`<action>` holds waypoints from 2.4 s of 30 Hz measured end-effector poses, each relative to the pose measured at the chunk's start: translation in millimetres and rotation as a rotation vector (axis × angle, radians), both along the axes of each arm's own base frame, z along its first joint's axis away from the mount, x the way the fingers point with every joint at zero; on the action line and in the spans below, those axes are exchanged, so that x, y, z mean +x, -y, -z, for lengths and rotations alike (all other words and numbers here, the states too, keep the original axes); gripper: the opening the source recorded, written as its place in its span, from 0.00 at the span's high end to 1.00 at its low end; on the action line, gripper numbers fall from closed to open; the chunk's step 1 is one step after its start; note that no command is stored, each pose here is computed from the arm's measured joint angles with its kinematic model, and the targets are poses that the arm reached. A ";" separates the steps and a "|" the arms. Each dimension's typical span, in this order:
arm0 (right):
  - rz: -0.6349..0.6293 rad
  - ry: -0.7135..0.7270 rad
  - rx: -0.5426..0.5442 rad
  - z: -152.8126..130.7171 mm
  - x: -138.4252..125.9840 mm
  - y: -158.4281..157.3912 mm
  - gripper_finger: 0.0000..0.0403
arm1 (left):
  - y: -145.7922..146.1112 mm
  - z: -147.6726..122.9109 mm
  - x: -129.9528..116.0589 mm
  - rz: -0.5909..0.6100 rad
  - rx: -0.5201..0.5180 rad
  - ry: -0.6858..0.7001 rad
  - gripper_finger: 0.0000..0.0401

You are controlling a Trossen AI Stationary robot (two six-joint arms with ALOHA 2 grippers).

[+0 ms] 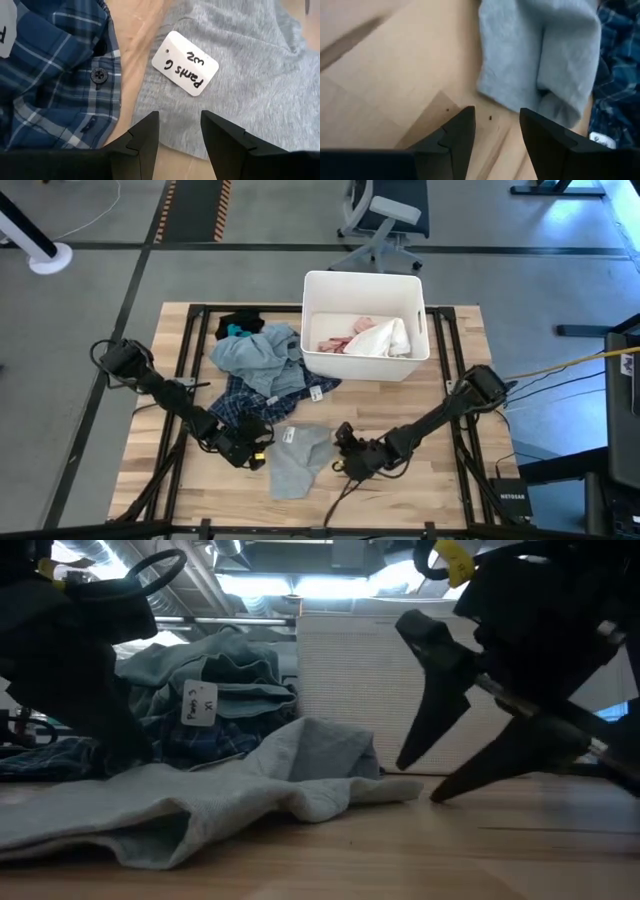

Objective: Sort clothes
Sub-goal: Put the gray boxer into the white laundry bin

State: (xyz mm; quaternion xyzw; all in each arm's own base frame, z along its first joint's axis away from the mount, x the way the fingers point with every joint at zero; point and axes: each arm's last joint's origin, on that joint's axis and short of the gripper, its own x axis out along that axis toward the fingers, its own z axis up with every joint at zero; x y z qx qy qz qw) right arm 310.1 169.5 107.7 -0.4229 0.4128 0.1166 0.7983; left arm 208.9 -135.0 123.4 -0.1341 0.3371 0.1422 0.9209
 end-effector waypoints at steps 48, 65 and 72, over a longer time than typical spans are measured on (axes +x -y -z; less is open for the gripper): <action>-0.259 0.238 -0.039 -112.3 60.7 -61.4 0.97 | 0.1 0.0 -0.3 -0.017 -0.018 0.004 0.65; -0.511 0.420 0.072 -74.3 126.3 -22.1 0.97 | 1.1 -0.8 -1.4 0.035 -0.035 -0.028 0.65; -0.564 0.528 0.049 -57.8 140.0 -19.3 0.95 | 4.0 -22.3 -13.4 0.128 -0.103 -0.053 0.65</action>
